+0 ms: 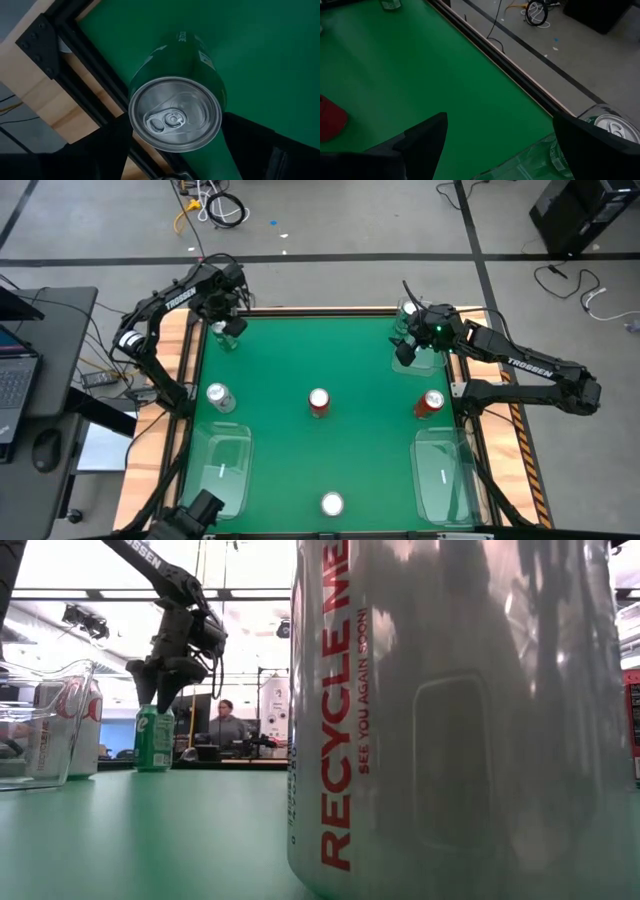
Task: Sort soda cans
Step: Put the left green soda can into the top transparent bin
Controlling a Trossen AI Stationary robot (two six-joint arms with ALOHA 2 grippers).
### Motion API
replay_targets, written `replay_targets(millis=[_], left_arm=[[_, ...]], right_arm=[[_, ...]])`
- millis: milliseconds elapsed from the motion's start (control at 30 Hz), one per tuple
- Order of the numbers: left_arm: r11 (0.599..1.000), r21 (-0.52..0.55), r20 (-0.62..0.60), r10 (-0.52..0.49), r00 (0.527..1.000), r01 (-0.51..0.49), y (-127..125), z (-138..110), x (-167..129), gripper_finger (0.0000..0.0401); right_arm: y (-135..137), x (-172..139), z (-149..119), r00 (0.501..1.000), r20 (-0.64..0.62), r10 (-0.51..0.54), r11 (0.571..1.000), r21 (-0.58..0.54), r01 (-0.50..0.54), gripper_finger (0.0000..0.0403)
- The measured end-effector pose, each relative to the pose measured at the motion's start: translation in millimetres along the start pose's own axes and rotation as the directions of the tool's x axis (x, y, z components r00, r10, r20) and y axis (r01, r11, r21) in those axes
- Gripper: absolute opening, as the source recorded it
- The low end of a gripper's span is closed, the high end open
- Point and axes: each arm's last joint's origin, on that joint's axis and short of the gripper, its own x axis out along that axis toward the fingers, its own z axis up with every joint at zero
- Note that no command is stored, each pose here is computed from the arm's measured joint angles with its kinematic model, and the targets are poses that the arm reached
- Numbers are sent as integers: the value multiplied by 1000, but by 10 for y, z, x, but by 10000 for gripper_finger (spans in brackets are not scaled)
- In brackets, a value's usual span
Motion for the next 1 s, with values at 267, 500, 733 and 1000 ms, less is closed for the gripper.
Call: replay_targets(millis=[267,500,733,1000], left_arm=[[1000,-20,-22,14,1000,-15,-10,-18,0,303],[999,16,-23,49,999,-48,-59,-22,-4,309],[996,64,8,60,998,-60,-33,9,4,302],[997,64,30,43,999,-45,-20,58,104,309]], right_arm=[[0,0,0,1000,0,0,1000,0,0,350],[0,0,0,1000,0,0,1000,0,0,350],[0,0,0,1000,0,0,1000,0,0,350],[12,-2,-1,1000,0,7,1000,-4,-7,350]])
